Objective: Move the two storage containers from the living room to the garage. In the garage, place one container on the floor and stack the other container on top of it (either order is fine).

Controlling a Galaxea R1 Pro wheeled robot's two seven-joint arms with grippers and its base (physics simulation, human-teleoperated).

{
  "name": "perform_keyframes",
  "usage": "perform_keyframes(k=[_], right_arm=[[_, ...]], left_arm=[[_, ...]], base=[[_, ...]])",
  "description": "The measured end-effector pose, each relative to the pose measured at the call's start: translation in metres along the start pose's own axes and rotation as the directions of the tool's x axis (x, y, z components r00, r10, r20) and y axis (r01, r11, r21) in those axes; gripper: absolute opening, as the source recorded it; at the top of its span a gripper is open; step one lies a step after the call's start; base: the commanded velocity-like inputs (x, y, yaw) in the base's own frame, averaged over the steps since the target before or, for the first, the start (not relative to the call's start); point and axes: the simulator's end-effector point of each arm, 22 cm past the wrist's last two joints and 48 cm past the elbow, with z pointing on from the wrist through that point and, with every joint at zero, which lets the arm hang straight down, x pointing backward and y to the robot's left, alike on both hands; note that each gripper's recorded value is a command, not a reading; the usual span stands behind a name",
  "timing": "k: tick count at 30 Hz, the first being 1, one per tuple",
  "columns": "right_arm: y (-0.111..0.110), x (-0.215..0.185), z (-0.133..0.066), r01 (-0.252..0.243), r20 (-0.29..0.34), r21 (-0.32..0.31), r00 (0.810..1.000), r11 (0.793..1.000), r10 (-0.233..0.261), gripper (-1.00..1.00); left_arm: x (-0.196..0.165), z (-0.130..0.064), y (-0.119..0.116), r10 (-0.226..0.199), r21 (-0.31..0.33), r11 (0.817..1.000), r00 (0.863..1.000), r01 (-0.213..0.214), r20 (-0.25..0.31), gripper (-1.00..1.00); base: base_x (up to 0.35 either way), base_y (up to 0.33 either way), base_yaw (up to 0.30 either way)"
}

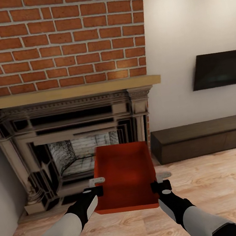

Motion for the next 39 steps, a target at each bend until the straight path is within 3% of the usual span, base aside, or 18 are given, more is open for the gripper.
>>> perform_keyframes(k=[39], right_arm=[[-0.002, -0.010, -0.005, 0.002, -0.001, -0.001, 1.000, 1.000, -0.002, -1.00]], left_arm=[[-0.008, -0.007, 0.000, -0.002, 0.000, 1.000, 1.000, 0.002, -0.001, -1.00]], base=[[0.000, 0.000, -0.250]])
